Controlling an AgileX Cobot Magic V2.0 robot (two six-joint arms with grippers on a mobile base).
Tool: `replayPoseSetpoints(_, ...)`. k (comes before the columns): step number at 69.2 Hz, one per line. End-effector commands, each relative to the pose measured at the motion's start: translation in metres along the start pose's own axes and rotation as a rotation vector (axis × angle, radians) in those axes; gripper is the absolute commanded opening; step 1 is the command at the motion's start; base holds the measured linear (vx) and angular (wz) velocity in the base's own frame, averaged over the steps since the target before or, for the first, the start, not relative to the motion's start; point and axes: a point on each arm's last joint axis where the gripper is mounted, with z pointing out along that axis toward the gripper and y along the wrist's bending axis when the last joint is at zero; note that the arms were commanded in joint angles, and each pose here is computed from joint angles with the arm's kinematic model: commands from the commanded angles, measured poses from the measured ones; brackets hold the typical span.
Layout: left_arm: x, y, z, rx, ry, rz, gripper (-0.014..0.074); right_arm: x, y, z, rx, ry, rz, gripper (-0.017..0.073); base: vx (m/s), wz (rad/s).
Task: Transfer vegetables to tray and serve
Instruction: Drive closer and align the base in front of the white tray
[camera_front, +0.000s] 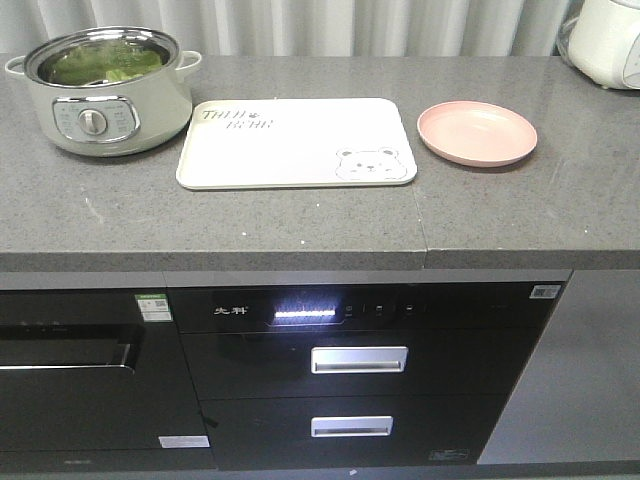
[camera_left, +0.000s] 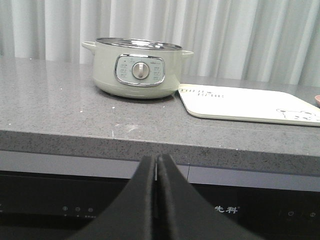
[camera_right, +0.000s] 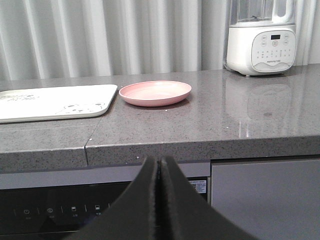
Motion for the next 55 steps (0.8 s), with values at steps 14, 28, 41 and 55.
replayPoseSetpoints(14, -0.0035, -0.0005, -0.0009, 0.013, -0.072, -0.006, -0.0006, -0.005, 0.0011, -0.0002, -0.01, -0.073, -0.014, -0.0001, 0.08, -0.03)
replayPoseSetpoints(28, -0.0035, -0.0005, -0.0009, 0.013, -0.072, -0.006, -0.0006, -0.005, 0.0011, -0.0002, -0.01, -0.073, -0.014, -0.0001, 0.08, -0.02)
replayPoseSetpoints(41, -0.0035, -0.0005, -0.0009, 0.013, -0.072, -0.006, -0.0006, -0.005, 0.0011, -0.0002, -0.01, -0.073, -0.014, -0.0001, 0.08, -0.02)
replayPoseSetpoints(55, -0.0035, -0.0005, -0.0009, 0.013, -0.072, -0.006, -0.0006, -0.005, 0.0011, -0.0002, -0.01, -0.073, -0.014, -0.0001, 0.07, -0.01)
